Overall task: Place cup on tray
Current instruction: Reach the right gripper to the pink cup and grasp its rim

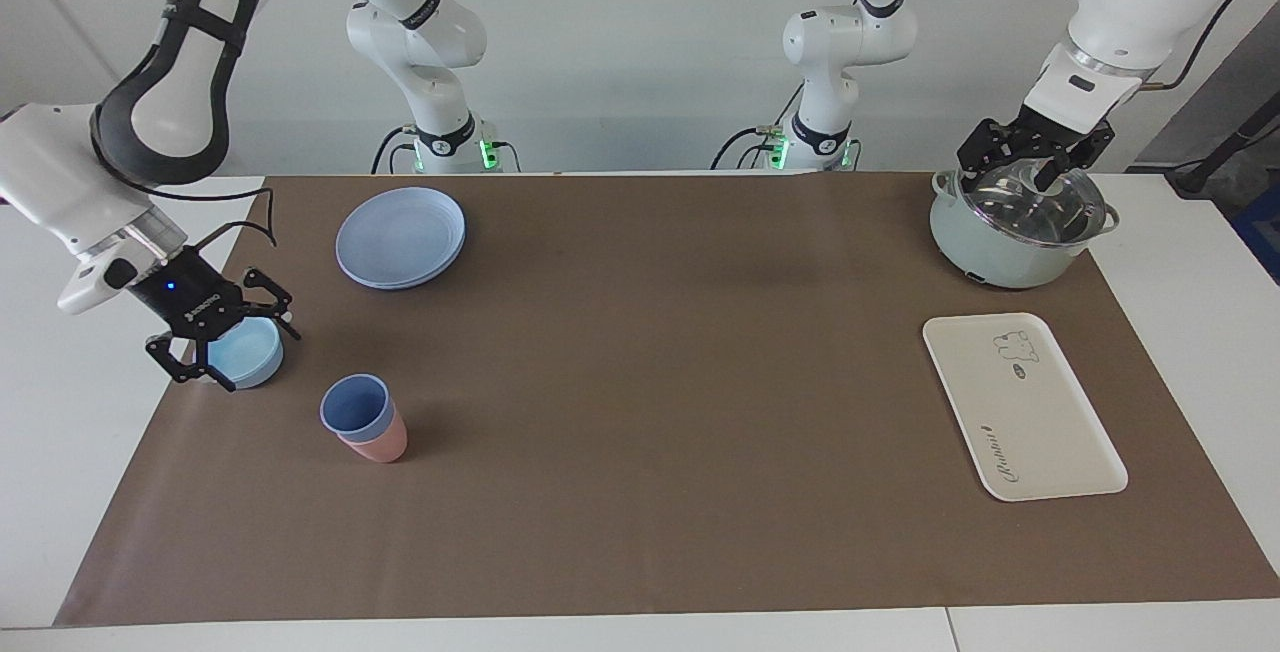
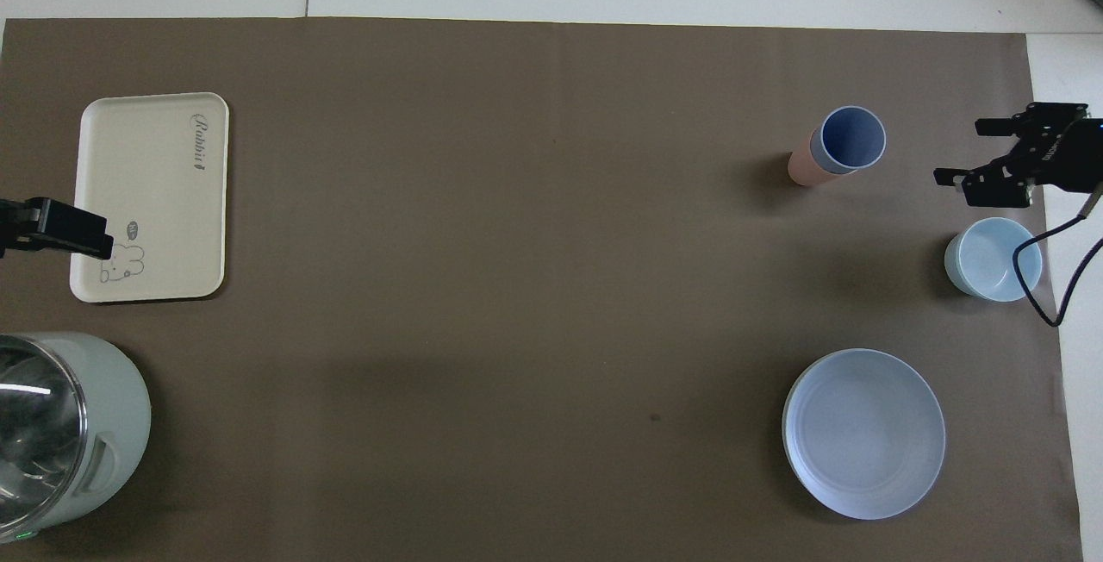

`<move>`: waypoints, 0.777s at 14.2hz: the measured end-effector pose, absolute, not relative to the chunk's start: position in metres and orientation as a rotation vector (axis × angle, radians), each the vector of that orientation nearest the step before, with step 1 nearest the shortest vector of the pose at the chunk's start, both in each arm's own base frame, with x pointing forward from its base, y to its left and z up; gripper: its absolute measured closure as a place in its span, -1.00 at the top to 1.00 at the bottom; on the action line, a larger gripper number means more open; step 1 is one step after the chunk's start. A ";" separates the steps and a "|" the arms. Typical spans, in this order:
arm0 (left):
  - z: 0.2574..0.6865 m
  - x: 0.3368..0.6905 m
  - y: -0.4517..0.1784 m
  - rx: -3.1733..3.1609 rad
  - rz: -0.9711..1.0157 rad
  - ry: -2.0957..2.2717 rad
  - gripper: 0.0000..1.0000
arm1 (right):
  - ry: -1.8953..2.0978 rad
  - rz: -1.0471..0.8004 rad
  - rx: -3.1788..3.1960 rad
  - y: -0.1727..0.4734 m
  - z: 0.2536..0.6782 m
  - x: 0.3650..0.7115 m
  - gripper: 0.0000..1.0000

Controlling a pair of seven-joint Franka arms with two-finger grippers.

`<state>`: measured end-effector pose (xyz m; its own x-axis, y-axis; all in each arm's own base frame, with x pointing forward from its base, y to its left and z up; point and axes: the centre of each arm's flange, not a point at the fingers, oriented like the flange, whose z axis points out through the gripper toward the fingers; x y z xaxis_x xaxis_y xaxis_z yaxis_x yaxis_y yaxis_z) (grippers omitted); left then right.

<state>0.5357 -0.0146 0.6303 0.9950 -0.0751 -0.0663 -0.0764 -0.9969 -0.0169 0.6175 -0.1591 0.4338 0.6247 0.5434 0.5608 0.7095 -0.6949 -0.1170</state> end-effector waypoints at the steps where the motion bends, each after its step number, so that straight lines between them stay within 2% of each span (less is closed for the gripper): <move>1: 0.630 0.536 -0.015 -3.118 0.103 0.119 1.00 | -1.020 -0.747 -2.485 -0.161 0.424 0.618 1.00; 4: 0.630 0.536 -0.015 -3.118 0.104 0.120 1.00 | -1.089 -0.825 -2.382 -0.164 0.387 0.620 1.00; 8: 0.630 0.536 -0.016 -3.118 0.105 0.121 1.00 | -1.101 -0.938 -2.235 -0.179 0.317 0.615 1.00; 11: 0.628 0.535 -0.016 -3.118 0.110 0.121 1.00 | -1.021 -1.031 -2.186 -0.172 0.302 0.621 1.00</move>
